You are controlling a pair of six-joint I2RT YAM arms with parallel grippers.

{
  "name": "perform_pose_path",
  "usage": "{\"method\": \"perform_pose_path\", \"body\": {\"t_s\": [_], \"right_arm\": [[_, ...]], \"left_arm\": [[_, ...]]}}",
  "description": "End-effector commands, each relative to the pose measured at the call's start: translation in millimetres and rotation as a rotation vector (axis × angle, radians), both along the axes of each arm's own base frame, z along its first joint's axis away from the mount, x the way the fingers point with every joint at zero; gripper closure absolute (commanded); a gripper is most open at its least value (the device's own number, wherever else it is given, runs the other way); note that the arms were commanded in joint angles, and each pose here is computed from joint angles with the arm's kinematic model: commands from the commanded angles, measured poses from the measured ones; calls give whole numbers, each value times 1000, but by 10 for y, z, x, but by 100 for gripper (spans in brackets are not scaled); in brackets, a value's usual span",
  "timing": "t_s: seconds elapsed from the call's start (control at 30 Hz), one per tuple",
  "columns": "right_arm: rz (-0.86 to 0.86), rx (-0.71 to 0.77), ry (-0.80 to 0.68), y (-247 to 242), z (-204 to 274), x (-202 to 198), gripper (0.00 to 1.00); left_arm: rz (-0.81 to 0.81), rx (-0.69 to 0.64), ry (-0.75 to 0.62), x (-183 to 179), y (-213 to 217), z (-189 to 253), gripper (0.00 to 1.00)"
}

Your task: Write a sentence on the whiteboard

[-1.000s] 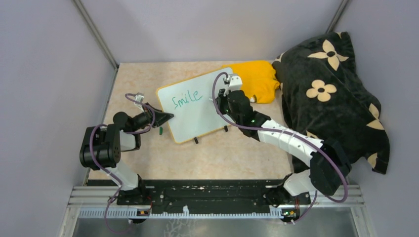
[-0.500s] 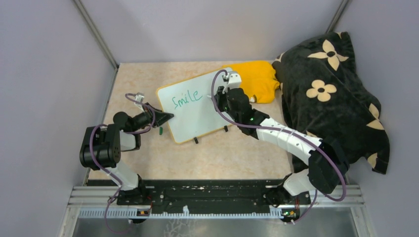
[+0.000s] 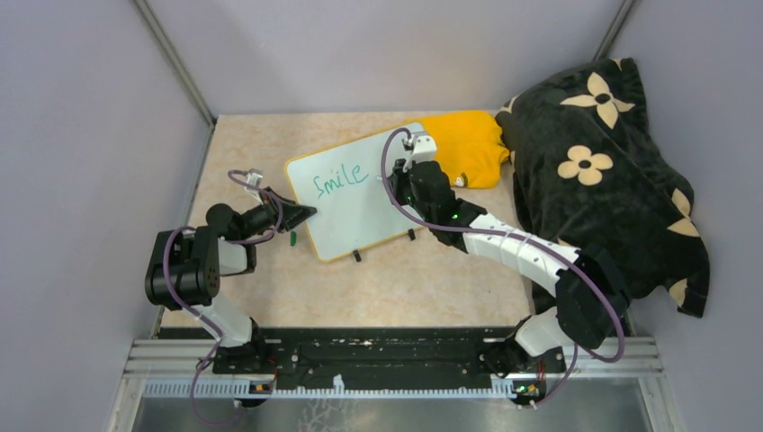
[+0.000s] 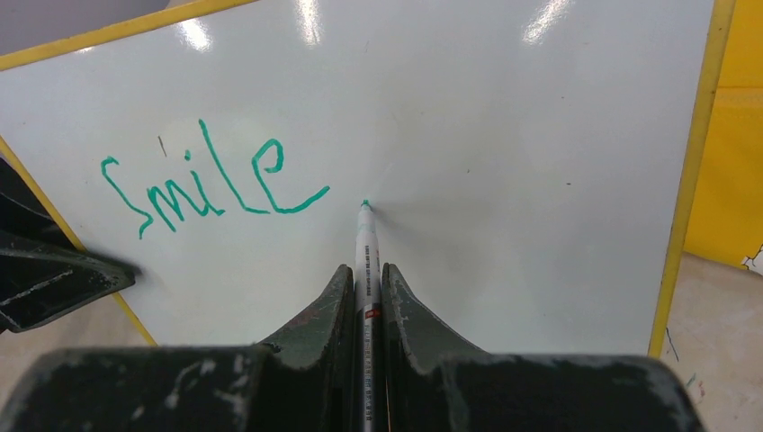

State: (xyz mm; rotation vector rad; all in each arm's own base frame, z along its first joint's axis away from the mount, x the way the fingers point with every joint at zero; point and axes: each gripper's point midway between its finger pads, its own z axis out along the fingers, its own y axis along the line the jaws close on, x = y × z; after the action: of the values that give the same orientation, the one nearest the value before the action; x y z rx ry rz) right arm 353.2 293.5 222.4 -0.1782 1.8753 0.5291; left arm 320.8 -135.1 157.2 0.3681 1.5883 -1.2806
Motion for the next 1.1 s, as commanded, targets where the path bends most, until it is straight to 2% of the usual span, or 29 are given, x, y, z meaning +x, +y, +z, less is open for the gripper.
{"method": "perform_pose_path", "body": {"t_s": [0.0, 0.2, 0.4, 0.63, 0.8, 1.07], "right_arm": [[-2, 64, -42, 39, 245, 90, 100], [44, 90, -27, 79, 230, -7, 100], [52, 150, -62, -37, 510, -184, 100], [77, 106, -139, -164, 711, -559, 100], [140, 18, -171, -5, 564, -826, 100], [249, -80, -141, 478, 86, -1149, 100]], "left_arm": [[-18, 19, -63, 16, -28, 98, 71], [-18, 19, -61, 16, -30, 91, 71], [-18, 21, -60, 18, -33, 87, 71], [-17, 22, -55, 18, -30, 83, 71], [-18, 27, -56, 17, -32, 79, 71], [-20, 28, -49, 28, -32, 62, 74]]}}
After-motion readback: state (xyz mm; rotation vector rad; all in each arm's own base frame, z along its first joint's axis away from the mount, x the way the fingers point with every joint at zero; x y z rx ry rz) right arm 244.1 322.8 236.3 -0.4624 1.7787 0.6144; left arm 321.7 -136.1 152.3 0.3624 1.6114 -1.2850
